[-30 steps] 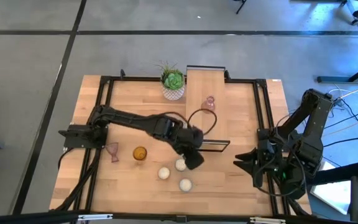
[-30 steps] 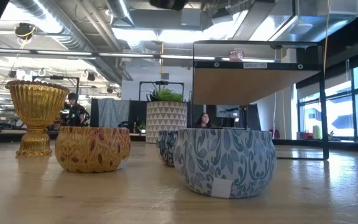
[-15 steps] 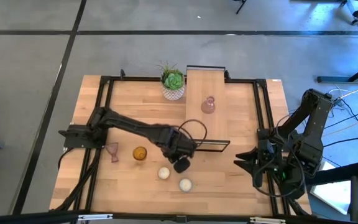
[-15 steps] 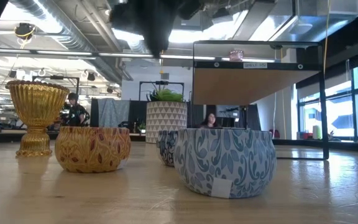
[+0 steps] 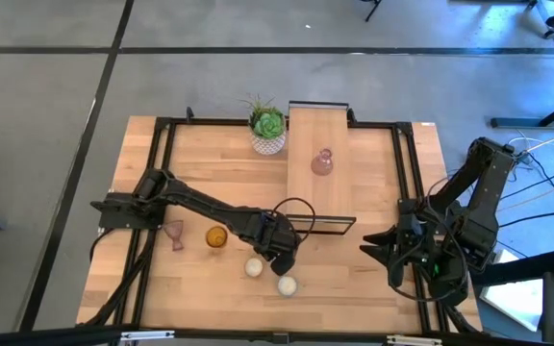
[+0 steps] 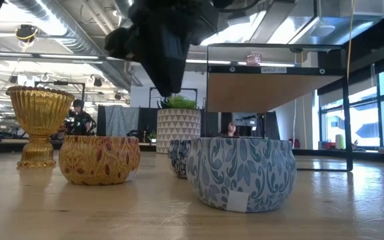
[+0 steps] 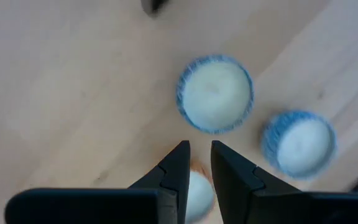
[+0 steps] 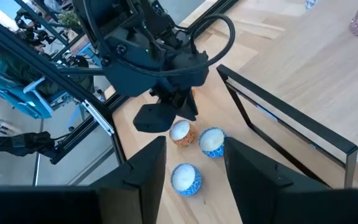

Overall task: Pick & Place candle stick holders
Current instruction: Put the orange patterned scented candle on the shelf

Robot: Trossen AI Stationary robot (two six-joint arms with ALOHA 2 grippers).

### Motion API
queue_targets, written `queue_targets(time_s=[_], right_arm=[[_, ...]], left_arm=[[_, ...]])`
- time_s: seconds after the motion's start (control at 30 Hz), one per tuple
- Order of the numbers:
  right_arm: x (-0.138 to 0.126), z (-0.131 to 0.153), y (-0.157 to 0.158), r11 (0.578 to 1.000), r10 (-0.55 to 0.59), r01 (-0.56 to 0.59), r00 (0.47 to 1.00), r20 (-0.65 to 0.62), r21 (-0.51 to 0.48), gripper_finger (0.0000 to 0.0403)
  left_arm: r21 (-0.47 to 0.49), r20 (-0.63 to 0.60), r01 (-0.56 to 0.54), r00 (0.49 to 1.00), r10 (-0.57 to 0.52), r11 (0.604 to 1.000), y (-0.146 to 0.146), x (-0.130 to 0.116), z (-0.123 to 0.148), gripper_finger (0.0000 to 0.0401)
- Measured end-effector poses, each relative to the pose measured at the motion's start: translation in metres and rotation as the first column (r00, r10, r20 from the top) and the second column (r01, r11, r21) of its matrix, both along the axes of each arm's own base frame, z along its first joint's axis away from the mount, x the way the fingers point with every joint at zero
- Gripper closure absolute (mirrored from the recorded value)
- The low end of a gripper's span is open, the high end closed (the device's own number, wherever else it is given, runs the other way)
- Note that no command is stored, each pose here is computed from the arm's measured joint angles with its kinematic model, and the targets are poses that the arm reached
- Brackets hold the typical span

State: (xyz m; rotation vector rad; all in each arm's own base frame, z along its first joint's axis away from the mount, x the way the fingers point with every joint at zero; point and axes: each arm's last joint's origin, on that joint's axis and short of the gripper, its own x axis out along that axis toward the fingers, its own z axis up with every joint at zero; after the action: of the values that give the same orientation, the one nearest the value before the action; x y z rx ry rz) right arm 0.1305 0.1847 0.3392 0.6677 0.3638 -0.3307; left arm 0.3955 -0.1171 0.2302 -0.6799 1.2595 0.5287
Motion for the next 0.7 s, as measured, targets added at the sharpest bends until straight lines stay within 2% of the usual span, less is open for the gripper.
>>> queue_targets(time_s=[0.2, 0.4, 0.7], right_arm=[[0.001, -0.001, -0.001, 1.0, 0.005, -0.005, 1.0, -0.016, 0.003, 0.0238], [0.001, -0.001, 0.0, 1.0, 0.011, -0.011, 1.0, -0.023, 0.003, 0.0238], [0.001, -0.002, 0.001, 1.0, 0.024, -0.024, 0.999, -0.04, 0.007, 0.0238]], left_arm=[[0.007, 0.044, -0.031, 0.999, 0.031, 0.999, 0.002, 0.007, -0.004, 0.034], [-0.001, 0.016, -0.032, 0.999, 0.032, 0.999, -0.001, 0.011, -0.017, 0.034], [-0.002, 0.01, -0.058, 0.998, 0.058, 0.998, -0.003, 0.01, -0.018, 0.034]])
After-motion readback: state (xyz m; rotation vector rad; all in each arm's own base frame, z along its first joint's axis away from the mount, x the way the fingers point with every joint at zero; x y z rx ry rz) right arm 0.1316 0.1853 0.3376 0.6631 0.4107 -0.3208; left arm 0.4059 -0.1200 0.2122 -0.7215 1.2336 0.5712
